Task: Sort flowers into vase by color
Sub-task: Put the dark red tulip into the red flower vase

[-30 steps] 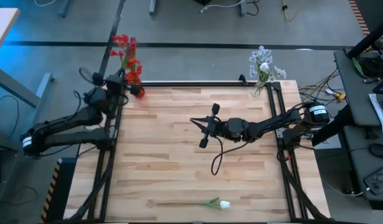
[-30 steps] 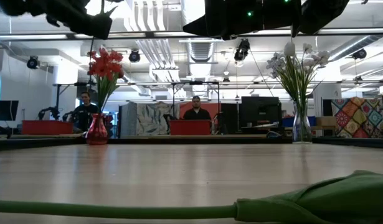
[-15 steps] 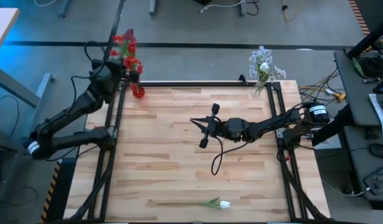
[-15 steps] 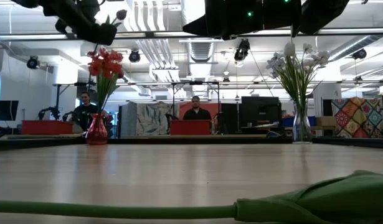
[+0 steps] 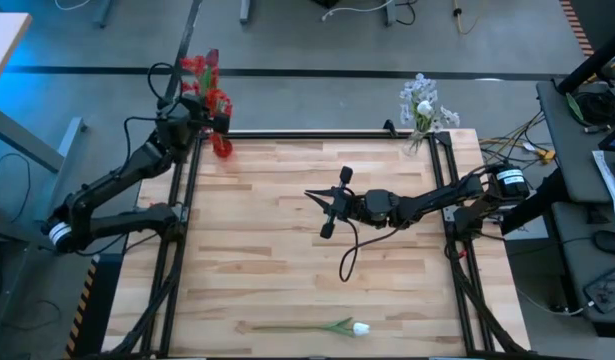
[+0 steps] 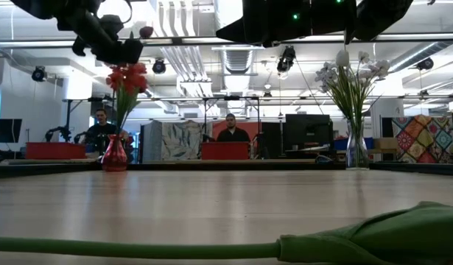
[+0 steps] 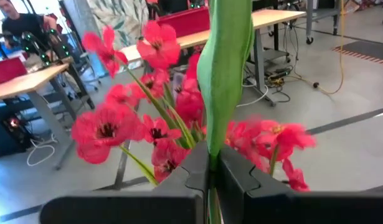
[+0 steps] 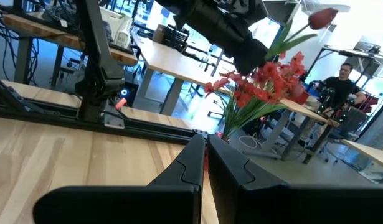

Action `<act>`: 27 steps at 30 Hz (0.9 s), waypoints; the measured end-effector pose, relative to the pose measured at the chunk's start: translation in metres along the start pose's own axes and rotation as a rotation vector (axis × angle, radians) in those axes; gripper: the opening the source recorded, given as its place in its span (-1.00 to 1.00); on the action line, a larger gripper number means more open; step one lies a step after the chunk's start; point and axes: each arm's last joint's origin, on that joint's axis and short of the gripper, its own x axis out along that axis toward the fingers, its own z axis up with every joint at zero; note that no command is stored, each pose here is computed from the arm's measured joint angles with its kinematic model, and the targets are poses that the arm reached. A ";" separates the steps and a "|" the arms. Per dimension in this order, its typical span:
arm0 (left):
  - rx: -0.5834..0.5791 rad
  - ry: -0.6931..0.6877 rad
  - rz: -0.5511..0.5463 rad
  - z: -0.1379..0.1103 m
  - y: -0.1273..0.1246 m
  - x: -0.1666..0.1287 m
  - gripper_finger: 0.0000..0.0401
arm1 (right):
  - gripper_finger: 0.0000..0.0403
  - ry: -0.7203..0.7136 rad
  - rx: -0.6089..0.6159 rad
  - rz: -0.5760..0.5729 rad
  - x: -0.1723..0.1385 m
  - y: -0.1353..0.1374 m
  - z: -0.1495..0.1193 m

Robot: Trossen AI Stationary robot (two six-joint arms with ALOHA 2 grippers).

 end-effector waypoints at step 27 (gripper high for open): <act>-0.041 -0.108 0.067 -0.043 -0.003 0.008 -1.00 | -0.94 -0.011 0.001 0.021 0.000 0.001 0.000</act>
